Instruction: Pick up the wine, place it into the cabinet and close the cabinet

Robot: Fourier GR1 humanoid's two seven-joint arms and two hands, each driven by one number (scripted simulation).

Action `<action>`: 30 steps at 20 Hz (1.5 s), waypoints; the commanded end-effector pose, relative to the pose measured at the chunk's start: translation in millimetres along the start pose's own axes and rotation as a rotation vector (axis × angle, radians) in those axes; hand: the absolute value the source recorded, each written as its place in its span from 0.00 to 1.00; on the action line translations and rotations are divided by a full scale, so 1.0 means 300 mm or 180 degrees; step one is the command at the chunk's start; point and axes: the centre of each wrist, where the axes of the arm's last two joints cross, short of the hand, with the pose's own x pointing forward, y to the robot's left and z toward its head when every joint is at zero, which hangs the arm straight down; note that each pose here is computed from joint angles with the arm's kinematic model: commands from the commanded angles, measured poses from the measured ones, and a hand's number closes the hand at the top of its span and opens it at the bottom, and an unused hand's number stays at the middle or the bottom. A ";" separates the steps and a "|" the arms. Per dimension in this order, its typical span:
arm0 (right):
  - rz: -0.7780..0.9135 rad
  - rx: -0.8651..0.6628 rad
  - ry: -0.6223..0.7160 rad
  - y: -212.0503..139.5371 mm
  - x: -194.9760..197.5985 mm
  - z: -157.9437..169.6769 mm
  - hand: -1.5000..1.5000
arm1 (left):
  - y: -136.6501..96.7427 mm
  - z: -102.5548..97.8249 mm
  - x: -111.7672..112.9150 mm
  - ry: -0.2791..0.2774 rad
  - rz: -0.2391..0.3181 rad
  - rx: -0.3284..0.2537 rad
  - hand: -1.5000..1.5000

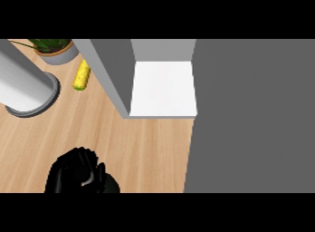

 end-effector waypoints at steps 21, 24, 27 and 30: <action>0.0012 -0.0143 -0.0139 -0.016 0.076 0.042 0.00 | -0.403 -0.302 0.060 -0.0006 -0.0069 -0.0217 1.00; 0.0140 -0.0067 -0.0119 -0.049 0.102 0.038 0.00 | -0.449 -0.256 0.040 -0.0050 -0.0157 -0.0203 1.00; 0.0144 -0.0094 -0.0184 -0.084 0.047 0.015 0.00 | -0.437 -0.338 0.041 -0.0054 -0.0300 -0.0154 1.00; 0.0157 -0.0038 -0.0149 0.002 0.119 0.031 0.00 | -0.467 -0.360 0.002 -0.0062 -0.0493 -0.0064 1.00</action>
